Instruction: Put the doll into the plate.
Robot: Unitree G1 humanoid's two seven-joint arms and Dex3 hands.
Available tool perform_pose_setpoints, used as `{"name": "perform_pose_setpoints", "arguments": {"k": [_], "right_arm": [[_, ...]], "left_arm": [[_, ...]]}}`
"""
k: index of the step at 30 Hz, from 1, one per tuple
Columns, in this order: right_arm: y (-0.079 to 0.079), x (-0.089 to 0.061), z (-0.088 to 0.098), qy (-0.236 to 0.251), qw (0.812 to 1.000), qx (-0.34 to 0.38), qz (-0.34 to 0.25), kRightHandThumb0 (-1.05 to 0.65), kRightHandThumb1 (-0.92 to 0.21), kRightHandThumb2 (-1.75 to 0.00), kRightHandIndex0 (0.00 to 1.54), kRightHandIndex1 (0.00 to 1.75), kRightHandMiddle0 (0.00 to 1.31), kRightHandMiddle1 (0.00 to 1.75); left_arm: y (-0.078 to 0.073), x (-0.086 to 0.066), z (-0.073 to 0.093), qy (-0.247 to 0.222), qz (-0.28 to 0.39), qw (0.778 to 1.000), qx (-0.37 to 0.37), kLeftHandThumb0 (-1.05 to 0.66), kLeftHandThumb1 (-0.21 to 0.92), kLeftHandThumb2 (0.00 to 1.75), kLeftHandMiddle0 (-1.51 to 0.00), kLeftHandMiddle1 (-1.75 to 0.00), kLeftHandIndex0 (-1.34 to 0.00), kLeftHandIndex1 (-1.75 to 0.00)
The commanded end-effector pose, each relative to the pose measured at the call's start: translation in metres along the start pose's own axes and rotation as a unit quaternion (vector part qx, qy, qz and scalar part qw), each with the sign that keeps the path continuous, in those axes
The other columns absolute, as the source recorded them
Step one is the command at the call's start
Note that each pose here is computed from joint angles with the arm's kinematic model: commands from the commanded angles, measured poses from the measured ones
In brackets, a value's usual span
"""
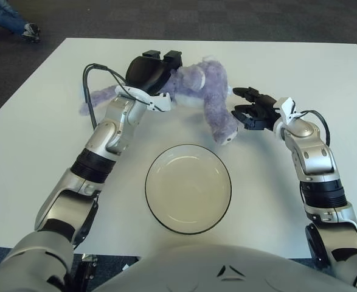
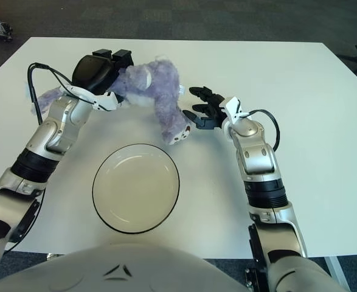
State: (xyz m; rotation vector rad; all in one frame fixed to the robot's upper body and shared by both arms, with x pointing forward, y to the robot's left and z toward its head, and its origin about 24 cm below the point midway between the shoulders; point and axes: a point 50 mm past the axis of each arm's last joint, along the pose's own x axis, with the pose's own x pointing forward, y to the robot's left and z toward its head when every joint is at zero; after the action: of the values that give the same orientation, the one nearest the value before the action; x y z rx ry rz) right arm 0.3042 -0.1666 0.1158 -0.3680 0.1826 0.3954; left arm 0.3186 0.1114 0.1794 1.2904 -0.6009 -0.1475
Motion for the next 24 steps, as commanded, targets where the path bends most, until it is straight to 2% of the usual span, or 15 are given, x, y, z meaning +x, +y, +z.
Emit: {"name": "perform_pose_setpoints", "arguments": {"k": [1, 8, 18, 24], "right_arm": [[-0.005, -0.001, 0.001, -0.005, 1.000, -0.009, -0.007, -0.62, -0.52, -0.84, 0.01, 0.61, 0.00, 0.47], [-0.013, -0.001, -0.012, -0.002, 0.999, -0.032, -0.034, -0.59, -0.51, -0.90, 0.00, 0.65, 0.00, 0.66], [-0.019, 0.005, -0.021, 0.035, 0.996, -0.042, -0.073, -0.50, -0.49, -0.94, 0.00, 0.74, 0.00, 0.63], [-0.023, 0.006, -0.025, 0.048, 0.993, -0.060, -0.094, -0.48, -0.48, -0.97, 0.00, 0.78, 0.00, 0.69]], "left_arm": [[0.013, -0.007, -0.001, 0.003, 0.006, 1.000, -0.007, 0.00, -0.06, 1.75, -0.90, -1.75, -0.67, -1.74], [0.023, -0.017, 0.001, -0.007, 0.000, 1.000, -0.020, 0.00, -0.07, 1.75, -0.90, -1.75, -0.69, -1.72], [0.033, -0.034, 0.003, -0.026, -0.024, 0.999, -0.038, 0.00, -0.08, 1.75, -0.90, -1.75, -0.71, -1.69], [0.037, -0.044, 0.002, -0.030, -0.046, 0.996, -0.069, 0.00, -0.09, 1.75, -0.91, -1.75, -0.72, -1.68]]}}
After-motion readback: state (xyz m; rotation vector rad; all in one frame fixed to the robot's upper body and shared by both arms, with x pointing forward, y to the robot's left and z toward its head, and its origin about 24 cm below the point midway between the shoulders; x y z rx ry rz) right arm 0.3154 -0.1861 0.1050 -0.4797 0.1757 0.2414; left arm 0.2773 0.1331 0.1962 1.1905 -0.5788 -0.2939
